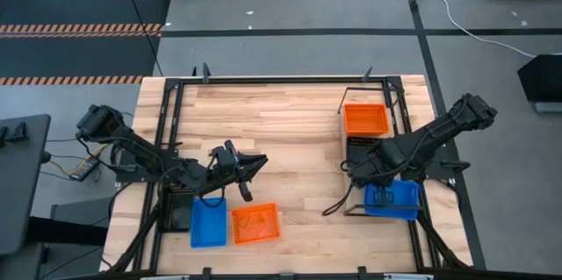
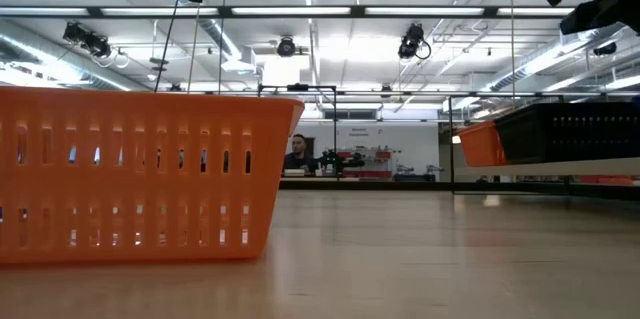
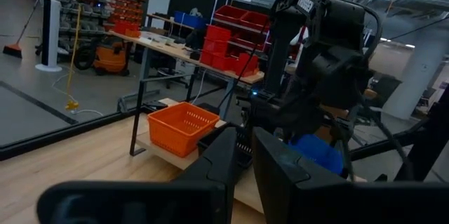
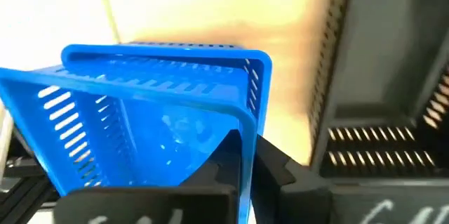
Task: Stack baskets on shelf by color
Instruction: Stack the top blue bin on top of the blue bin on the shelf, then stack the blue bin on top of the blue bin on the shelf
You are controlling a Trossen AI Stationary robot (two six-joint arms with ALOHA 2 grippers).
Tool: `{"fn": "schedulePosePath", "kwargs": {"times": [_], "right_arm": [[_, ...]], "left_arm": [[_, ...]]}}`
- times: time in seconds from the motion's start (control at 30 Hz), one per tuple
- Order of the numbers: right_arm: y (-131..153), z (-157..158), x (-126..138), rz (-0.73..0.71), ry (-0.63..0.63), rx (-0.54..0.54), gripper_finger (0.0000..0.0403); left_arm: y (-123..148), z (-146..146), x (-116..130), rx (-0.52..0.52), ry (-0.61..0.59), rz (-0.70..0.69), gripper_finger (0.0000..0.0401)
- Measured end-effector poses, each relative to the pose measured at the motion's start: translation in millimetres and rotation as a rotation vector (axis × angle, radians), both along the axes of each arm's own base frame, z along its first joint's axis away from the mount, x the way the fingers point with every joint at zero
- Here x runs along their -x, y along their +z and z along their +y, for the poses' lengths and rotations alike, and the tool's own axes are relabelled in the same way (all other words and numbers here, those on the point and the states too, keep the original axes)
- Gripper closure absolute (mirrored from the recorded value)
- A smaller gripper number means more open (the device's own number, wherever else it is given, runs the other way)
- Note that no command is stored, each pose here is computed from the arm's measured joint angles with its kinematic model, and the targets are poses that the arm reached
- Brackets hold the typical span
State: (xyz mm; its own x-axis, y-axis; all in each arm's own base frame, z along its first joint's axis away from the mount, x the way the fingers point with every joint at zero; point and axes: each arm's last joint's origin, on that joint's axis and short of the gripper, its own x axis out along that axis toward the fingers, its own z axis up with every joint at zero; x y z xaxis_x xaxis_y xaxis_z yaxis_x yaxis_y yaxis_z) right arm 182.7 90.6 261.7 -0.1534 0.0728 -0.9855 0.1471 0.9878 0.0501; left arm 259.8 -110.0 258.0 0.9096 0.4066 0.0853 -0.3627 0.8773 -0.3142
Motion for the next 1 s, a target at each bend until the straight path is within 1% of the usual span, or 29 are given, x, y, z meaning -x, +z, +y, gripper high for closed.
{"fn": "schedulePosePath", "kwargs": {"times": [0.13, 0.23, 0.43, 0.63, 0.7, 0.8, 0.9, 1.0], "right_arm": [[-0.3, 1.2, -2.4, -0.031, 0.04, -0.013, 0.0356], [-0.5, 2.0, -4.8, -0.064, 0.099, -0.019, 0.0344], [-0.8, 2.4, -11.4, -0.152, 0.131, 0.019, 0.0346], [-0.1, 2.0, -10.5, -0.142, 0.161, 0.018, 0.0343], [4.4, 1.9, -10.3, -0.141, 0.179, 0.018, 0.0341], [15.0, 2.4, -13.5, -0.177, 0.205, 0.005, 0.034], [32.0, 3.8, -18.7, -0.248, 0.221, -0.005, 0.034], [50.3, 4.3, -23.1, -0.334, 0.268, 0.022, 0.034]], "left_arm": [[-0.1, 0.0, 0.0, 0.0, 0.0, 0.001, 0.0349], [-0.1, 0.0, 0.0, 0.0, 0.0, 0.001, 0.0349], [-0.1, 0.0, 0.0, 0.0, 0.0, 0.001, 0.0349], [-0.2, 0.0, 0.0, -0.001, 0.0, 0.002, 0.0349], [-0.4, 0.4, -0.2, -0.002, 0.002, 0.004, 0.0349], [-2.4, 0.2, -0.5, -0.005, 0.001, 0.02, 0.0349], [-4.5, 0.1, -0.7, 0.012, -0.001, 0.028, 0.0349], [-6.6, 0.0, -1.0, 0.022, -0.002, 0.039, 0.0349]]}}
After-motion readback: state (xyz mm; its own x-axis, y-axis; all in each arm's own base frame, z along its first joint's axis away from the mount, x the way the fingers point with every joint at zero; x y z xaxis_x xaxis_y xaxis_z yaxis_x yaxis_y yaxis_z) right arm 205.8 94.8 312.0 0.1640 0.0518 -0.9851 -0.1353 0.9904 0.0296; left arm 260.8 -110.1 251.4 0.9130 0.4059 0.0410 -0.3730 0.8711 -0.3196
